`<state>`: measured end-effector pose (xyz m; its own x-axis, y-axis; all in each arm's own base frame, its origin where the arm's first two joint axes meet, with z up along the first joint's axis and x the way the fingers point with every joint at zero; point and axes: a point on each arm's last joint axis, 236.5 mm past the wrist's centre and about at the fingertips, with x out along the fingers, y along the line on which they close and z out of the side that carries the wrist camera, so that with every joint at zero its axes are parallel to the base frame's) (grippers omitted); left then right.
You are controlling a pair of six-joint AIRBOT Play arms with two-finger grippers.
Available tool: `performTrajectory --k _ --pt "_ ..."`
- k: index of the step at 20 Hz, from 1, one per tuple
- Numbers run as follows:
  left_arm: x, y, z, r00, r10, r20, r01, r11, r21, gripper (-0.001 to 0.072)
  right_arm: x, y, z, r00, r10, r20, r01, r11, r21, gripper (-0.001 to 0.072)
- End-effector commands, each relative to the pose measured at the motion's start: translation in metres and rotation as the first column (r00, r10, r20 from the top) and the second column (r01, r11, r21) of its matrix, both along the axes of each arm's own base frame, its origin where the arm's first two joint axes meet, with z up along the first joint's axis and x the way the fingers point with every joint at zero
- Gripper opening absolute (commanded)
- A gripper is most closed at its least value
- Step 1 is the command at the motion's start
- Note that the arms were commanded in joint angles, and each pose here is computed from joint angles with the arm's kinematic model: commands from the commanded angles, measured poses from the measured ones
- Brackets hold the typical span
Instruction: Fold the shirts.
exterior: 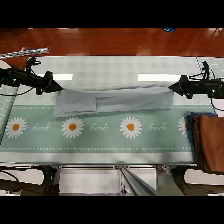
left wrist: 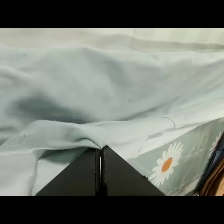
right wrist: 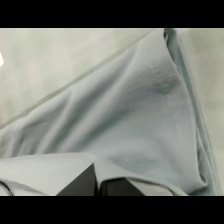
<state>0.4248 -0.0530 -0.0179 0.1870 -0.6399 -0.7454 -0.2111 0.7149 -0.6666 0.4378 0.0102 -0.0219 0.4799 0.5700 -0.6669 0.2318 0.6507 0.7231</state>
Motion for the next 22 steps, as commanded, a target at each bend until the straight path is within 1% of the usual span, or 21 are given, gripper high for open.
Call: performTrajectory --k 1,5,6,7,8,9,11,13,14,16,17,18,19,21,22 --pt "0.009 -0.002 -0.019 1.000 -0.006 -0.017 0.006 1.000 -0.003 0.0025 0.022 -0.006 -0.009 0.999 -0.047 0.028 0.046 0.999 0.019 0.0030" --pt "0.020 -0.009 -0.041 1.000 -0.011 -0.003 0.011 1.000 0.018 0.0026 0.039 -0.004 -0.023 0.995 -0.093 0.046 0.088 0.992 0.091 0.0030" --pt "0.023 -0.011 -0.045 1.000 -0.007 0.001 0.007 1.000 0.024 0.0042 0.039 -0.004 -0.029 0.995 -0.098 0.036 0.094 0.991 0.097 0.0031" --pt "0.025 -0.014 -0.047 1.000 -0.008 0.005 0.007 1.000 0.027 0.0162 0.040 -0.006 -0.034 0.994 -0.106 0.028 0.103 0.990 0.094 0.0097" --pt "0.023 -0.017 -0.047 1.000 -0.017 0.002 0.017 1.000 0.026 0.0389 0.041 -0.007 -0.038 0.993 -0.114 0.022 0.112 0.989 0.092 0.0312" --pt "0.019 -0.020 -0.045 0.999 -0.032 -0.009 0.032 0.999 0.019 0.0508 0.040 -0.007 -0.038 0.993 -0.113 0.021 0.110 0.990 0.092 0.0411" --pt "0.010 -0.017 -0.030 0.996 -0.076 -0.035 0.076 0.997 -0.011 0.0508 0.038 -0.011 -0.024 0.995 -0.098 0.035 0.094 0.989 0.113 0.0413" --pt "0.003 0.000 0.000 0.995 -0.069 -0.076 0.065 0.997 -0.049 0.0508 0.038 -0.029 0.009 0.992 -0.107 0.064 0.097 0.983 0.153 0.0413" --pt "0.000 0.008 0.018 0.995 -0.071 -0.065 0.068 0.996 -0.053 0.0508 0.035 -0.041 0.033 0.990 -0.106 0.093 0.089 0.981 0.171 0.0413" --pt "-0.003 0.026 0.059 0.999 -0.040 0.029 0.040 0.999 -0.006 0.0508 0.023 -0.069 0.080 0.981 -0.104 0.163 0.075 0.982 0.175 0.0412" --pt "-0.004 0.036 0.077 0.996 -0.021 0.088 0.016 0.998 0.054 0.0508 0.013 -0.085 0.101 0.972 -0.122 0.200 0.090 0.983 0.161 0.0412" --pt "-0.005 0.046 0.097 0.986 -0.004 0.165 -0.018 0.991 0.130 0.0508 0.002 -0.103 0.113 0.965 -0.142 0.222 0.118 0.986 0.119 0.0412" --pt "-0.009 0.051 0.118 0.969 -0.003 0.247 -0.045 0.981 0.188 0.0507 -0.013 -0.124 0.115 0.963 -0.153 0.221 0.150 0.988 0.027 0.0412" --pt "-0.027 0.037 0.162 0.915 0.001 0.404 -0.104 0.967 0.232 0.0507 -0.046 -0.163 0.097 0.968 -0.199 0.151 0.225 0.959 -0.174 0.0412" --pt "-0.042 0.020 0.176 0.888 -0.013 0.460 -0.108 0.966 0.235 0.0508 -0.060 -0.178 0.082 0.964 -0.240 0.110 0.261 0.933 -0.248 0.0413"
